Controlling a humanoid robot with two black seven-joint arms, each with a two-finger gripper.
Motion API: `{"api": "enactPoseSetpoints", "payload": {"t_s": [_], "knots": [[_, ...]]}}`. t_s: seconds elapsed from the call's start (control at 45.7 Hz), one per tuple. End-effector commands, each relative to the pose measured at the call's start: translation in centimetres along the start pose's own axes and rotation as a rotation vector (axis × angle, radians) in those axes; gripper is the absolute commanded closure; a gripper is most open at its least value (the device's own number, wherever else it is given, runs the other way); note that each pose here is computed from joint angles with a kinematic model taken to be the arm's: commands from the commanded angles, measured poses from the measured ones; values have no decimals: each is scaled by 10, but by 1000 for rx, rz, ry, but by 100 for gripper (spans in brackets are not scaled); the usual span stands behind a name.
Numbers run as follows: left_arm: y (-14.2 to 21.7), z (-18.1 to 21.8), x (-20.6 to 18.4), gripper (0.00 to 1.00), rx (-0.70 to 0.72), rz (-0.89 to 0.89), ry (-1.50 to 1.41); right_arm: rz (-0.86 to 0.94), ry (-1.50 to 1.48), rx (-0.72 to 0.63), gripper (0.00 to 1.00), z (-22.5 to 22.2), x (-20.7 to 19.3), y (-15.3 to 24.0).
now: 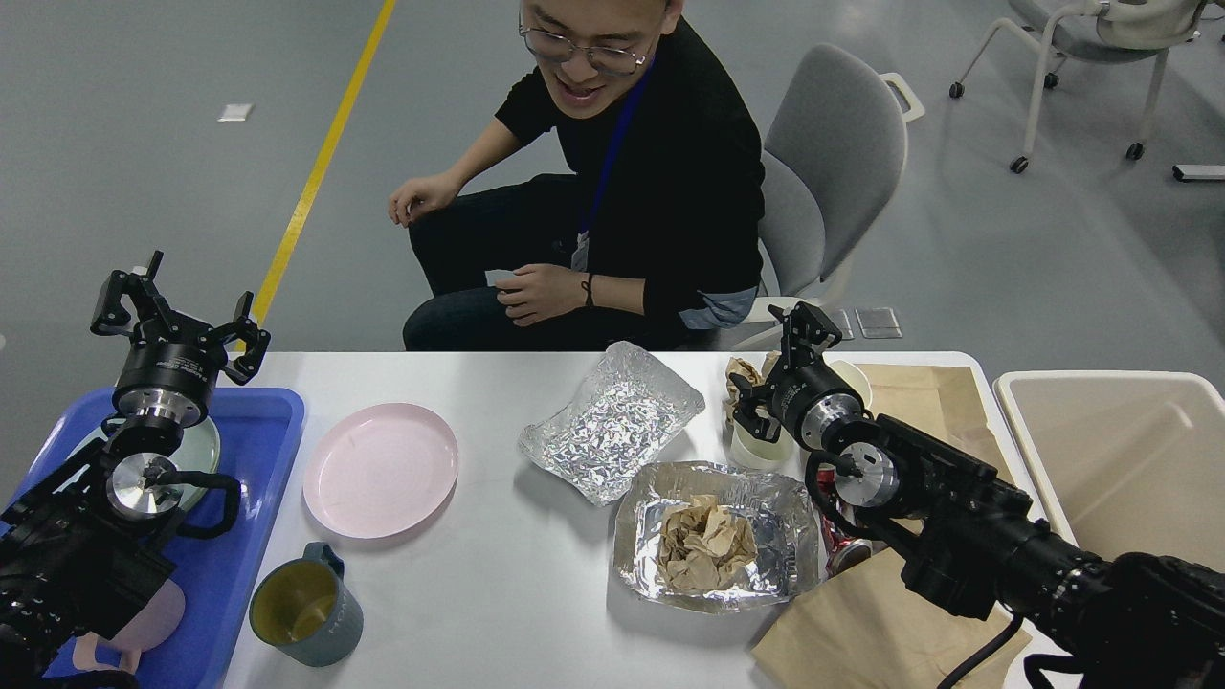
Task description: Tidy desktop
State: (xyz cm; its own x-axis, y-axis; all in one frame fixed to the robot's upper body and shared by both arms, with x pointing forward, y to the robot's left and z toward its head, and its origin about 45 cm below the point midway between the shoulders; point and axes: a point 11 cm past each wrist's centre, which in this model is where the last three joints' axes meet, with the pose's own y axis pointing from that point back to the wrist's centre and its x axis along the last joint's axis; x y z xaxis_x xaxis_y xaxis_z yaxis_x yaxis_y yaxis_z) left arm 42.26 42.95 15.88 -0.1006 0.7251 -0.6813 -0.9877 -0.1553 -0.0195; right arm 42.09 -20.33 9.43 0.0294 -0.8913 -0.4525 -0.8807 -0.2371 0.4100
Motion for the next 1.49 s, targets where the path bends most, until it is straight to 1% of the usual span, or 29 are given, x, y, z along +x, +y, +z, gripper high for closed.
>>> {"api": "enactPoseSetpoints", "payload": {"t_s": [0.0, 0.263, 0.372, 0.504, 0.591, 1.029, 1.117, 1.183, 1.292, 1.468], "knots": [[0, 1, 0, 4, -5, 0, 1, 0, 1, 0, 0, 0, 0, 0], [7, 8, 3, 3, -162, 7, 3, 0, -1, 0, 0, 0, 0, 0], [7, 2, -1, 3, -156, 1, 6, 0, 1, 0, 0, 0, 0, 0], [6, -24, -16, 3, -133, -21, 64, 0, -1, 0, 0, 0, 0, 0], [7, -33, -20, 3, -127, -25, 86, 0, -1, 0, 0, 0, 0, 0], [6, -31, -25, 3, -113, -70, 87, 0, -1, 0, 0, 0, 0, 0], [1, -19, -28, 3, -131, -84, 82, 0, -1, 0, 0, 0, 0, 0], [-9, 0, -35, 3, -160, -109, 68, 0, -1, 0, 0, 0, 0, 0], [-28, 39, -51, 3, -218, -151, 32, 1, -1, -1, 0, 1, 0, 0], [-39, 112, -48, 4, -328, -115, -70, 1, -1, -1, 0, 1, 0, 0]]}}
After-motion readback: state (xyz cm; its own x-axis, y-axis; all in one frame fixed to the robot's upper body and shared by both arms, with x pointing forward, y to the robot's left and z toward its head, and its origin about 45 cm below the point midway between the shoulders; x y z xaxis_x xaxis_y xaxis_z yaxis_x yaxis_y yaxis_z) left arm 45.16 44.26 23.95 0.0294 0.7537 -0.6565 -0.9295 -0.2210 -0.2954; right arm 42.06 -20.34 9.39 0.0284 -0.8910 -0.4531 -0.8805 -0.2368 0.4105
